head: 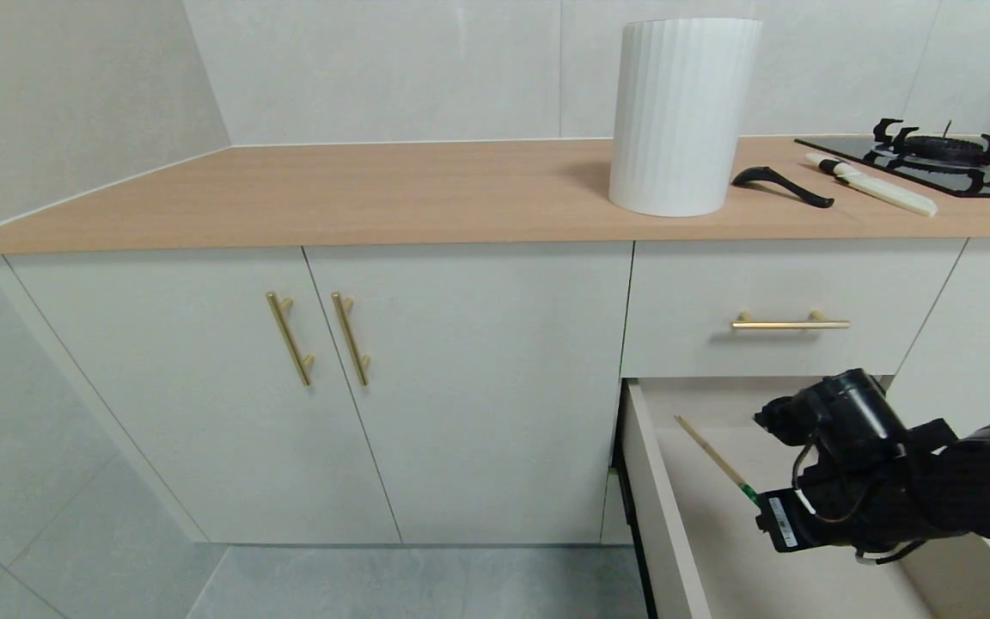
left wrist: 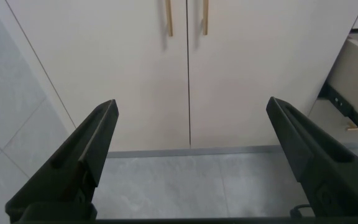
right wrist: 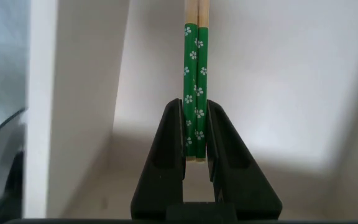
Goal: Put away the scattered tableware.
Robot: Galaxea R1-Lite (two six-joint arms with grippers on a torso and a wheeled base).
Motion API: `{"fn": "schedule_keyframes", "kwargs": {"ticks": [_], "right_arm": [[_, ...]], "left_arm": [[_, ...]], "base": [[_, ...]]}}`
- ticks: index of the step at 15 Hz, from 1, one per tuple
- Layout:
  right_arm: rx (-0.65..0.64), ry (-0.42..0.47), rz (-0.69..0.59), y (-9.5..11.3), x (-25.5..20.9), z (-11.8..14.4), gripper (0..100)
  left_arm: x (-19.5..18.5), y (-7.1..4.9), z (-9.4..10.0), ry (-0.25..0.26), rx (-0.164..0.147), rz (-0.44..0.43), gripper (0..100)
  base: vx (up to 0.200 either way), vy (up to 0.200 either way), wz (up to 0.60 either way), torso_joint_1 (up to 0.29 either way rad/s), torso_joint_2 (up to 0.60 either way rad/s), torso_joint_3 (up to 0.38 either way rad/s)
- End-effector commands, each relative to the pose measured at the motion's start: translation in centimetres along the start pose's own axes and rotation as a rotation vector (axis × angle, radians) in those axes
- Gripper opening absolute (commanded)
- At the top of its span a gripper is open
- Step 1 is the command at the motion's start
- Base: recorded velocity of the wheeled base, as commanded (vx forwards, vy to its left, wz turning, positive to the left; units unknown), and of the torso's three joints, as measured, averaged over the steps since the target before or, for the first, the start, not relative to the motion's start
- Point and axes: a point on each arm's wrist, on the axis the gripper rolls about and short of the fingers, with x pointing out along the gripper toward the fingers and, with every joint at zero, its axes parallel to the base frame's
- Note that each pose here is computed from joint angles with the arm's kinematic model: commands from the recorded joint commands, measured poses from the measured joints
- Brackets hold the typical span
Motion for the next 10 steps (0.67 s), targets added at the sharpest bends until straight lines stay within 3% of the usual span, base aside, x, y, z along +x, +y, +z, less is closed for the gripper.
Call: {"fn": "schedule_keyframes", "kwargs": {"ticks": [1, 5, 10], "right_arm": [[-0.001, 0.114, -0.021, 0.2, 4.9, -0.5, 0], [0.055, 0.164, -0.104, -0.3, 8.7, -0.6, 0], [0.054, 0.175, -0.117, -0.3, 11.0, -1.4, 0]], "left_arm": [[0.0, 0.0, 0.0, 0.0, 0.0, 0.0, 100], [0.0, 0.0, 0.0, 0.0, 0.0, 0.0, 100], [0.0, 0.0, 0.0, 0.0, 0.0, 0.0, 100]], "base": [[0.0, 0.0, 0.0, 0.0, 0.0, 0.0], [0.0, 0.0, 0.0, 0.0, 0.0, 0.0], [0.0, 0.0, 0.0, 0.0, 0.0, 0.0]]}}
